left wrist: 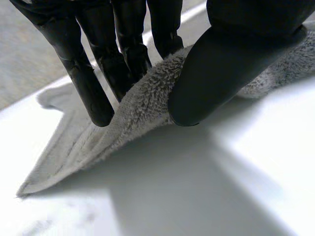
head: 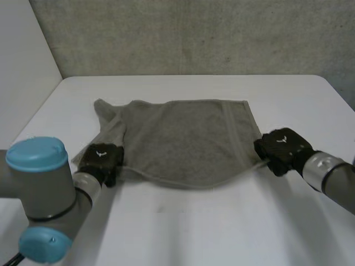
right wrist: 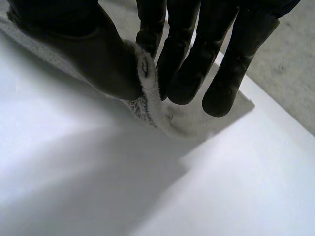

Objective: Fold the towel.

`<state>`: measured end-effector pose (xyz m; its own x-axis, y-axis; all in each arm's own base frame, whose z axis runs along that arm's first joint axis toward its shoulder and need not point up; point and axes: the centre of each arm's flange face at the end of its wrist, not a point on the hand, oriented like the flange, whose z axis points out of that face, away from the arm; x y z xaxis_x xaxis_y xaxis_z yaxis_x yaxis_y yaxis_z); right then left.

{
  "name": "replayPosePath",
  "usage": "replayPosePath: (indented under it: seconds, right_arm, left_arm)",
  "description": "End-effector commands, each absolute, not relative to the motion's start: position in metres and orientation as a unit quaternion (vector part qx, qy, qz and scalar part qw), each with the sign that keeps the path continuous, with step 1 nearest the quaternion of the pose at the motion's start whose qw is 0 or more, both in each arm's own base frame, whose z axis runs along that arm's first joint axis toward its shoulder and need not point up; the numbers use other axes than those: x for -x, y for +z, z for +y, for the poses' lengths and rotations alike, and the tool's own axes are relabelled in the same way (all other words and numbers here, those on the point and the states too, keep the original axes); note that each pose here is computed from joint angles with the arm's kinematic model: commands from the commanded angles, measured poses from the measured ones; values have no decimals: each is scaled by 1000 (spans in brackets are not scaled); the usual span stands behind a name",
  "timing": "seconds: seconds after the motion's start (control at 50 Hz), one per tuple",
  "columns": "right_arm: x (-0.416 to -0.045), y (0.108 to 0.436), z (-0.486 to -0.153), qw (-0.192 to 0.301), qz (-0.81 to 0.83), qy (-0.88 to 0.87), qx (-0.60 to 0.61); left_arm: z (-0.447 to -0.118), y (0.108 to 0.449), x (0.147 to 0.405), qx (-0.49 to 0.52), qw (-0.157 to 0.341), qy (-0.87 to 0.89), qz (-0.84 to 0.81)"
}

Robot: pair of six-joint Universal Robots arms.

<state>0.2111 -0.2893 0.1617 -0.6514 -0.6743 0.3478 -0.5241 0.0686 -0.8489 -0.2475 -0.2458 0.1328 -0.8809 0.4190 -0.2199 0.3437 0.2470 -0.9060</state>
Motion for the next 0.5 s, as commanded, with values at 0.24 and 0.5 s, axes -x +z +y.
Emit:
replayPosePath:
  seconds: [0.24, 0.5]
  right_arm:
    - [-173, 182, -299, 60, 728, -613, 300]
    - [-170, 179, -299, 59, 732, -611, 297]
  left_arm:
    - [-238, 145, 250, 247, 38, 577, -777]
    - [-252, 150, 224, 215, 11, 568, -794]
